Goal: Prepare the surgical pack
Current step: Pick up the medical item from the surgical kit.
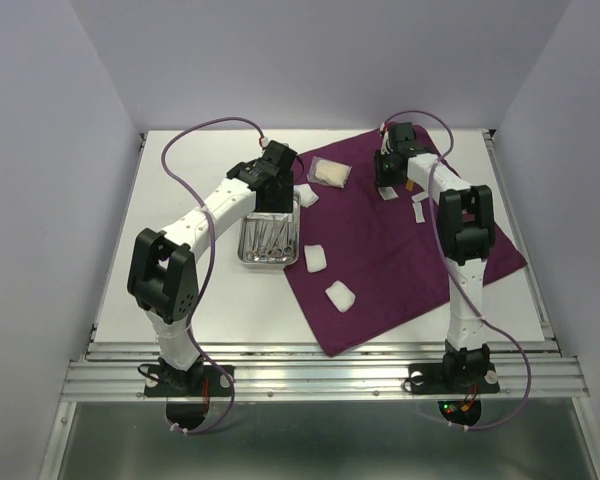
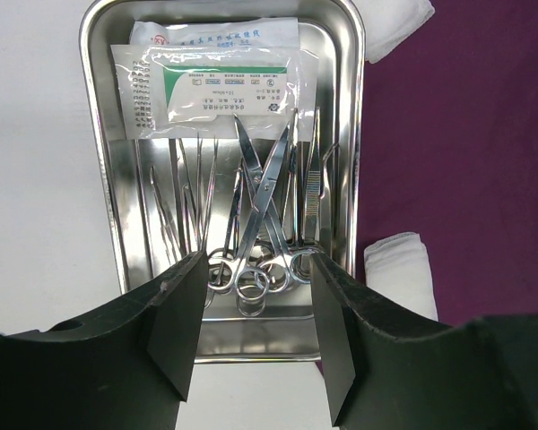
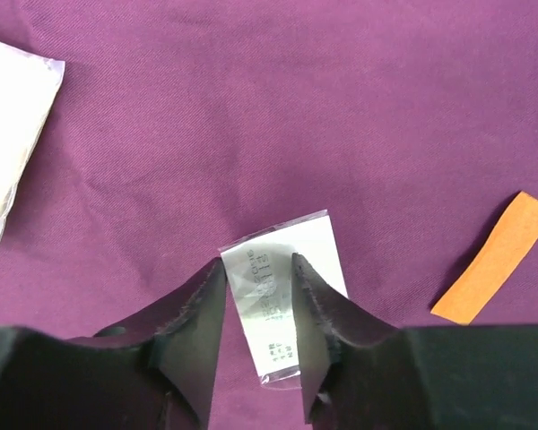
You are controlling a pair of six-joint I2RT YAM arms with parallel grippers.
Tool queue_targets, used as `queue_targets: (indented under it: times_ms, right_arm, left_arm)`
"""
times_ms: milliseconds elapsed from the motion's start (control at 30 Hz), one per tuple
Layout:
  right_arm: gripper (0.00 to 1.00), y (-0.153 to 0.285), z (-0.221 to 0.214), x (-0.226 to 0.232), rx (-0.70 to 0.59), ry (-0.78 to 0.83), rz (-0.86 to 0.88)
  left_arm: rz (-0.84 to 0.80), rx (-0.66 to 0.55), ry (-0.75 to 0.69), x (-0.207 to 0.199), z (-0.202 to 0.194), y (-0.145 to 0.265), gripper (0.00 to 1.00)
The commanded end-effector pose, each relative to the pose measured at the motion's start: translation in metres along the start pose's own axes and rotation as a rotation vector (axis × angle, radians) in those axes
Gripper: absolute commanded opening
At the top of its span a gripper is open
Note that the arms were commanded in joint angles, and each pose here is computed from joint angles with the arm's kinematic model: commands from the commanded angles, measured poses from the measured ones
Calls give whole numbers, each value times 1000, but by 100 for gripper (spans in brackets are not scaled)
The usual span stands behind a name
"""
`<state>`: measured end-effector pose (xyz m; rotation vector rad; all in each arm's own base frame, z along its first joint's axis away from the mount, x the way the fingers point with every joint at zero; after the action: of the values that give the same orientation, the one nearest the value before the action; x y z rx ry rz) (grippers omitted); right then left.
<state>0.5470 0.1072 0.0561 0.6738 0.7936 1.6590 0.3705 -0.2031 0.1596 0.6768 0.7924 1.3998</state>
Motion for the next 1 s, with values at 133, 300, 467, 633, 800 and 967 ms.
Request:
queue_targets:
  times_ms: [133,300,467,633,800,967]
  right_arm:
    - [24,33,24,-2,-86,-26,-20]
    - [5,42,24,-4,-109,-35,-38]
    - [1,51,27,-5,-136,-46,-43]
    - [1,73,33,3,-157,-67,-35]
    - [1,97,30,26,-173,-106,-40]
    - [1,99,6,80,-125,-258,15]
  left_arm:
    - [-25,-33,14,-2,6,13,59]
    - [-29,-29,14,-3,6,12,59]
    - [-29,-27,12,-4,6,12,59]
    - [-30,-28,10,-6,6,12,59]
    - [-15,-33,6,-4,7,10,59]
    - [2,-40,-3,-3,12,8,59]
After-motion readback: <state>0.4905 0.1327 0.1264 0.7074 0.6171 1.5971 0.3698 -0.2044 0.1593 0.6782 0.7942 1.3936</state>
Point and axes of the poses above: each gripper's point midway between its finger pads, its own y axis back along the fingers, its own x axis along the line the jaws close on, z = x × y, the point moved 2 cm from there along y, back along the fingers, and after that the axes turned 5 degrees about y, right-handed, at the moved point
